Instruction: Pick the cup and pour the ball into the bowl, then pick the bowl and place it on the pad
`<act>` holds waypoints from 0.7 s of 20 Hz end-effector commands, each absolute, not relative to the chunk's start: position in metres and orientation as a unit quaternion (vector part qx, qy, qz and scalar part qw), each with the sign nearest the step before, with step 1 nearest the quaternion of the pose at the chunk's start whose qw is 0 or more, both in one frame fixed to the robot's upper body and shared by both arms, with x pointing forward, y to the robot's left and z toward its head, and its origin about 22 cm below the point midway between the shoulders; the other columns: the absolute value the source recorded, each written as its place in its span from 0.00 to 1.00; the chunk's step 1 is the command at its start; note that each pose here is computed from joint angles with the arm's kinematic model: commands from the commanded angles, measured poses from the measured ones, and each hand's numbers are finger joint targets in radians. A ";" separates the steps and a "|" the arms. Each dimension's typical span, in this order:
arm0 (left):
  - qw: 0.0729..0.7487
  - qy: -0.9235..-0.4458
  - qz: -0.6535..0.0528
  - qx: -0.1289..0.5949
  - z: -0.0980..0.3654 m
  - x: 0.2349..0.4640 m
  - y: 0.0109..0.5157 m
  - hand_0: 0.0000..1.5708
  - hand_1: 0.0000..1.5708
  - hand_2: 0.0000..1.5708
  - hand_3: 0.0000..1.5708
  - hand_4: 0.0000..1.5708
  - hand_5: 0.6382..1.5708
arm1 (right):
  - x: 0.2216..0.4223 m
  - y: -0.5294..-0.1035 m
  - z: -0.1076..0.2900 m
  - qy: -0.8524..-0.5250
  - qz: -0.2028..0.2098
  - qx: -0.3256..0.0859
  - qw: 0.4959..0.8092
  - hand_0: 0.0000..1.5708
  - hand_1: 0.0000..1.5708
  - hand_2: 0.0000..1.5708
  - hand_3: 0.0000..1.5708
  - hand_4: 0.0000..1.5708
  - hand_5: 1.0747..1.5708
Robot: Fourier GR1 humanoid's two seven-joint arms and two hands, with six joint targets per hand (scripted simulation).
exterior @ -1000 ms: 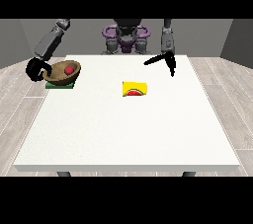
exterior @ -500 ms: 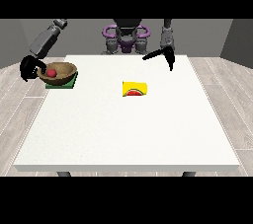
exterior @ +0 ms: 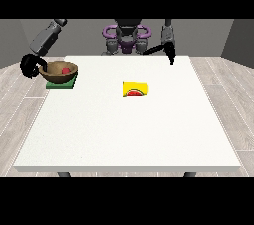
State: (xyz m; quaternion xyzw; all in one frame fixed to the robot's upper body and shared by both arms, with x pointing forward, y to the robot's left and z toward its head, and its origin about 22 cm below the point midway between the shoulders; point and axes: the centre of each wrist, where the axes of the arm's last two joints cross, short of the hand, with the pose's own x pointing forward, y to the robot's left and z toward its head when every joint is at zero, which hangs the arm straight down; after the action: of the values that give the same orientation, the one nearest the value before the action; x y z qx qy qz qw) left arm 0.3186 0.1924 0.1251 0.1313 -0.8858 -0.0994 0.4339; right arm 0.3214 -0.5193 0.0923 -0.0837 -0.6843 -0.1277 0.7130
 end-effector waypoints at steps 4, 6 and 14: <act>0.454 -0.876 -0.102 0.130 0.114 0.318 0.190 0.00 0.00 0.00 0.00 0.00 0.99 | 0.315 -0.512 0.069 -0.650 -0.078 -0.133 0.744 1.00 1.00 1.00 0.77 0.43 0.97; 0.416 -0.895 -0.091 0.131 0.139 0.316 0.194 0.00 0.00 0.00 0.00 0.00 0.99 | 0.308 -0.535 0.098 -0.651 -0.119 -0.138 0.737 1.00 1.00 1.00 1.00 0.37 0.93; 0.399 -0.902 -0.109 0.125 0.153 0.304 0.203 0.00 0.00 0.00 0.00 0.00 0.99 | 0.303 -0.554 0.140 -0.656 -0.117 -0.218 0.713 0.00 0.00 0.26 0.15 0.00 0.83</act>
State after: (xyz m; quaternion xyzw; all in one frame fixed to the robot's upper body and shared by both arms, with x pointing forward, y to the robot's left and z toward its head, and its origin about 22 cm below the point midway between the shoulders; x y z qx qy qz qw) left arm 0.3092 0.2011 0.1418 0.1293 -0.8960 -0.0984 0.4132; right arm 0.3022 -0.5473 0.1186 -0.2023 -0.6532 -0.1068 0.7218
